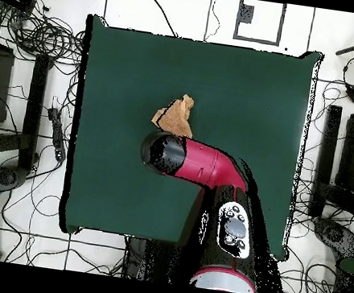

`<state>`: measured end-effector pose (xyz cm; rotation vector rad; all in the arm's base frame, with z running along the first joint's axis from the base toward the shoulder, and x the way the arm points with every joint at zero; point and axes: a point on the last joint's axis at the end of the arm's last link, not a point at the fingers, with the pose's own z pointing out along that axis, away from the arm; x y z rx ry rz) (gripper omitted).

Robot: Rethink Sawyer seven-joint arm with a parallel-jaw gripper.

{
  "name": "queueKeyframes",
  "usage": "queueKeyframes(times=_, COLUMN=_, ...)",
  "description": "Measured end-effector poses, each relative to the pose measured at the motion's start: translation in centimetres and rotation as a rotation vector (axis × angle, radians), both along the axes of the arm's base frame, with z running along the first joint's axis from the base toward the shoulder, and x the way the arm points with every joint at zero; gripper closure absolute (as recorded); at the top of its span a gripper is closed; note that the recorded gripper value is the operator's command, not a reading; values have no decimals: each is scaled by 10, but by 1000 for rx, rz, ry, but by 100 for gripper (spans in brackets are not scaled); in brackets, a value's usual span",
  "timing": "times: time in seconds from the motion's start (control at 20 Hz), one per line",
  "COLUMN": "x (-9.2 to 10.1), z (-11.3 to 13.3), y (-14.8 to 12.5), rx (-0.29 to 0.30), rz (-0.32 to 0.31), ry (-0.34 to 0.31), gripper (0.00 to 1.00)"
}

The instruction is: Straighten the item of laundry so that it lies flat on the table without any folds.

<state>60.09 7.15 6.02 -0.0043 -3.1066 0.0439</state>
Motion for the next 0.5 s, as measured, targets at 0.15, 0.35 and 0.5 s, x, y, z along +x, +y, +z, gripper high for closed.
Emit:
queueKeyframes(times=0.15, x=-1, z=-2, y=-3, rx=1, rz=-6, ry=4, gripper=0)
queueKeyframes(times=0.35, x=-2, z=-7, y=-7, rx=2, rz=-13, ry=12, gripper=0)
queueKeyframes(times=0.5, x=-5, z=-13, y=-7, rx=3, rz=-14, ry=24, gripper=0)
